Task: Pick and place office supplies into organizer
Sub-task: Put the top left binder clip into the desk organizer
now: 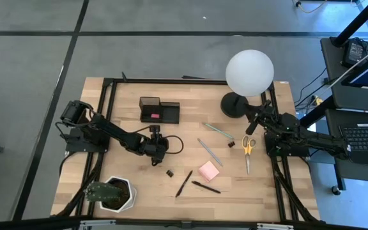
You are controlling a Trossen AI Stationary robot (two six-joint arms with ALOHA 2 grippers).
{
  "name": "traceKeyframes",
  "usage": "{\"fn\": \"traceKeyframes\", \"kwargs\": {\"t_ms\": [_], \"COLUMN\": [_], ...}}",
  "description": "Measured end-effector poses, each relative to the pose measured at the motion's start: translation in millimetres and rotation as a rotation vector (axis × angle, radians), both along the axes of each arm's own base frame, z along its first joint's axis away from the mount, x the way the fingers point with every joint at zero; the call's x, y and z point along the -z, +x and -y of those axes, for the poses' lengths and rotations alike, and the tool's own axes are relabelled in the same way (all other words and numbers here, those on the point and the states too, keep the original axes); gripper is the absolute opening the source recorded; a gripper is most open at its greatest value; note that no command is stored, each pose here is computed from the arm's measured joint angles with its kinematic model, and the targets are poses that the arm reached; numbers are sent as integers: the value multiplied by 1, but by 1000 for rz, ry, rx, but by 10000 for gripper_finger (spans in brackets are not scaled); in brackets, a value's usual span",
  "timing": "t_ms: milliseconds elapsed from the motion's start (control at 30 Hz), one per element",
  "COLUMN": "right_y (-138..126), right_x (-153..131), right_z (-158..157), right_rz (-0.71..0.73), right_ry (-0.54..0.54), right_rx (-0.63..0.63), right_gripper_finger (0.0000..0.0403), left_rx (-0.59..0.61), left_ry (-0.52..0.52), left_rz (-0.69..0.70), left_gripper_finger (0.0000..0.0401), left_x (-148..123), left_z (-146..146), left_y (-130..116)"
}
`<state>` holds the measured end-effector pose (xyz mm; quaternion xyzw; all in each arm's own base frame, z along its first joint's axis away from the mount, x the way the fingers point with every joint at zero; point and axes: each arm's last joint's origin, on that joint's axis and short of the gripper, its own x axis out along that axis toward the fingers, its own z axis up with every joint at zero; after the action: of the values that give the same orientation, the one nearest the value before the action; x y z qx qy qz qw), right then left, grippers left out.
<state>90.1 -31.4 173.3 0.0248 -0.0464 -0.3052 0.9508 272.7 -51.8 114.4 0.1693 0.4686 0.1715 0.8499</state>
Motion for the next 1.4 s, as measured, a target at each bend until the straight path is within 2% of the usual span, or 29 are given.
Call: {"fn": "traceKeyframes", "kwargs": {"t_ms": [500, 667, 867, 1067, 1233, 1400], "right_y": [0, 0, 0, 0, 0, 0], "right_x": [0, 0, 0, 0, 0, 0], "right_z": [0, 0, 0, 0, 0, 0], "right_rz": [0, 0, 0, 0, 0, 0], "right_ry": [0, 0, 0, 0, -1, 0], "right_rx": [0, 0, 0, 0, 0, 0], "right_gripper_finger": [81, 81, 81, 81, 81, 81], "left_rx": [10, 30, 31, 58, 114, 89], "left_ry": [18, 26, 15, -20, -89, -42], "left_rz": [10, 38, 105, 109, 86, 91], "left_gripper_finger": [97, 94, 59, 36, 55, 99], "left_x": [-1, -13, -31, -33, -31, -31], "left_z": [0, 0, -1, 0, 3, 1], "left_y": [1, 0, -2, -2, -2, -2]}}
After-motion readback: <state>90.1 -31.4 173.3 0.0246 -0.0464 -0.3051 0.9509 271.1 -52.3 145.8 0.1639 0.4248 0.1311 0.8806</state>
